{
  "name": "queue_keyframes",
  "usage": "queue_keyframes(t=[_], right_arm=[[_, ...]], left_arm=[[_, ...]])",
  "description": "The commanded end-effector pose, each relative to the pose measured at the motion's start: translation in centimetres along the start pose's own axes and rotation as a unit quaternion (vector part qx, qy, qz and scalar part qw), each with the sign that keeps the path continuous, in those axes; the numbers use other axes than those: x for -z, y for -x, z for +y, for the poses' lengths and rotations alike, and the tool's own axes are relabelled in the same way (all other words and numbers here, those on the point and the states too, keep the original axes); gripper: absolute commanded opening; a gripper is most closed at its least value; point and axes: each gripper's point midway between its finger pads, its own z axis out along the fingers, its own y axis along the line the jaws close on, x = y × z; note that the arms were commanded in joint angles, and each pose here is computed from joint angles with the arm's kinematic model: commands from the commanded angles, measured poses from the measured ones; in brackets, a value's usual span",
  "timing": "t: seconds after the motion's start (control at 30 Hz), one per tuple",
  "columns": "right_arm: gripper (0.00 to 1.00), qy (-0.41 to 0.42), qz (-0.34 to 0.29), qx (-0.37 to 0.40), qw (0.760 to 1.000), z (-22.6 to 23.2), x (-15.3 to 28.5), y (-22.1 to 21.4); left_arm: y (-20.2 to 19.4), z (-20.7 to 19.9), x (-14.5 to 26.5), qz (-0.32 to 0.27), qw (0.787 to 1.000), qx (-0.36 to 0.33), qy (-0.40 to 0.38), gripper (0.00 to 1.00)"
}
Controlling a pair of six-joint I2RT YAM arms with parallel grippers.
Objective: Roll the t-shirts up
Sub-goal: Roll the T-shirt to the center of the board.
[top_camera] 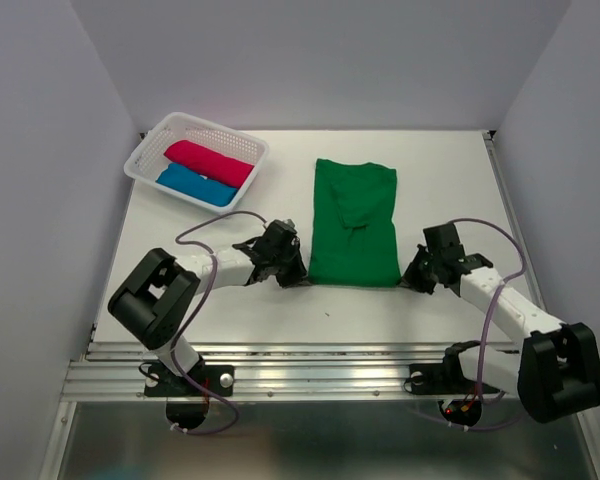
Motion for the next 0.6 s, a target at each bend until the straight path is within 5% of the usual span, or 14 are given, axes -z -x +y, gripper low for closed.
queue_keyframes(t=[0.0, 0.57], right_arm=[[0.01, -0.002, -0.003, -0.001, 1.000, -0.4, 1.5, -0.6], [0.01, 0.014, -0.019, 0.007, 1.000, 0.1, 6.2, -0.4]], left_arm=[[-2.4, -0.2, 1.4, 0.026, 1.000, -0.017, -0.004, 0.00], [-6.1, -1.0, 5.8, 0.069, 0.998, 0.007, 0.001, 0.00]])
